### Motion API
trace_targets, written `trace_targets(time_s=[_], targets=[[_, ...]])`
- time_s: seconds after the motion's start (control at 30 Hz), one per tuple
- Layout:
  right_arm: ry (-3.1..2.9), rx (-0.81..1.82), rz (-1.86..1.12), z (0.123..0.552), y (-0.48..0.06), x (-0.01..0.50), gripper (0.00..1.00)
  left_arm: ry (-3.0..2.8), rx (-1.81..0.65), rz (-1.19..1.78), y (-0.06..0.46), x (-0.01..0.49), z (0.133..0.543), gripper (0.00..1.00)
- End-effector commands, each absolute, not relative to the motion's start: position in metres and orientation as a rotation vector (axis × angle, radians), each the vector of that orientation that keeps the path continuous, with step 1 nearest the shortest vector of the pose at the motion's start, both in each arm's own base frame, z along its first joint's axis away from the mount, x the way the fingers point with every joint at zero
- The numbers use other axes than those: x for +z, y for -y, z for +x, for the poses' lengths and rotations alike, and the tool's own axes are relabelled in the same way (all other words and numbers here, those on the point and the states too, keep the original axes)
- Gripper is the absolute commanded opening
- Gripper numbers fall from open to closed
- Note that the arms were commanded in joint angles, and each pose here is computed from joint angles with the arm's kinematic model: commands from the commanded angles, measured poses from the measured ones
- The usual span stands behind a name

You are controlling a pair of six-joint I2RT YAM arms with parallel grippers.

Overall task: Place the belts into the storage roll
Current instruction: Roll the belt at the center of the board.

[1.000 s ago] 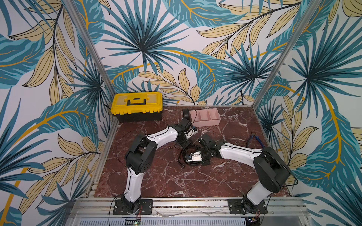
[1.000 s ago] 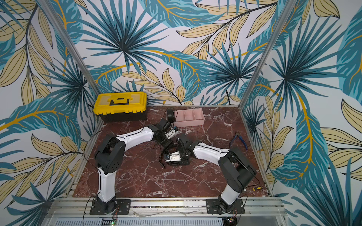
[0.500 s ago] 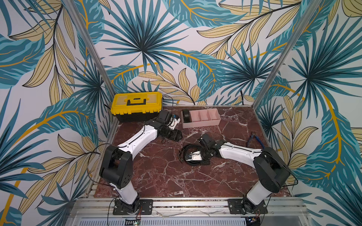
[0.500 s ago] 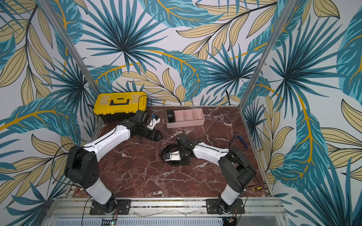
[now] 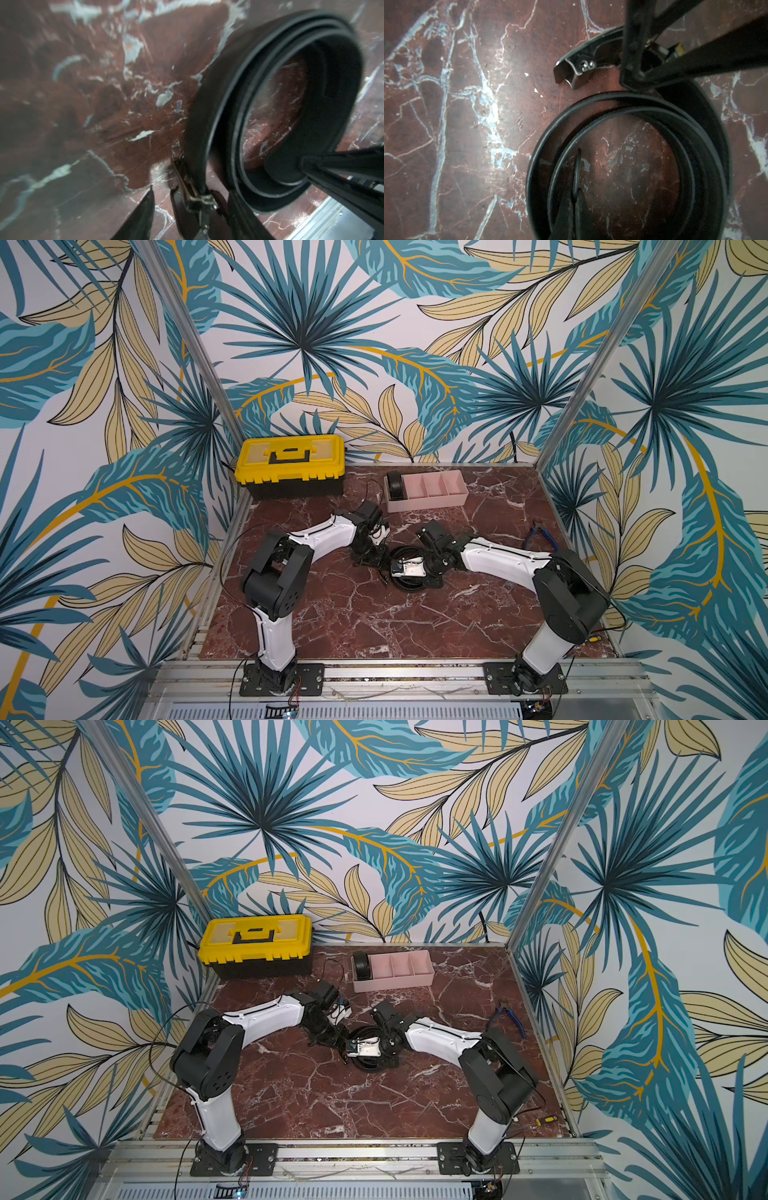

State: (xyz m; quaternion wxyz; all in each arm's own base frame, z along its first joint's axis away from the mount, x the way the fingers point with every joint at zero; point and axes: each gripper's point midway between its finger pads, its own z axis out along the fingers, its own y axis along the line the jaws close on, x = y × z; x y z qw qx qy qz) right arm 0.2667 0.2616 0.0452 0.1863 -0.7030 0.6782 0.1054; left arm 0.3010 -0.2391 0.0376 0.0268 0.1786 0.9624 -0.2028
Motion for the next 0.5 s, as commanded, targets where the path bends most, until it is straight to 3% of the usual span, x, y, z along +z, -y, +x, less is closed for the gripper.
trace_targets(time_s=[0.0, 0.13, 0.23, 0.47], targets=[[-2.036, 0.383, -1.932, 0.257, -0.265, 0.049, 0.00, -3.001, -0.629, 0.542, 0.240, 0.035, 0.300, 0.48], [-2.249, 0.451, -1.729, 0.263, -0.275, 0.056, 0.00, -3.043, -0.629, 0.523, 0.239, 0.025, 0.294, 0.19], [-2.394, 0.523, -1.508, 0.272, -0.293, 0.063, 0.00, -3.053, -0.637, 0.507, 0.240, 0.024, 0.291, 0.07], [-2.774, 0.554, -0.727, 0.311, -0.320, 0.053, 0.00, -3.052, -0.582, 0.378, 0.236, 0.031, 0.300, 0.03]])
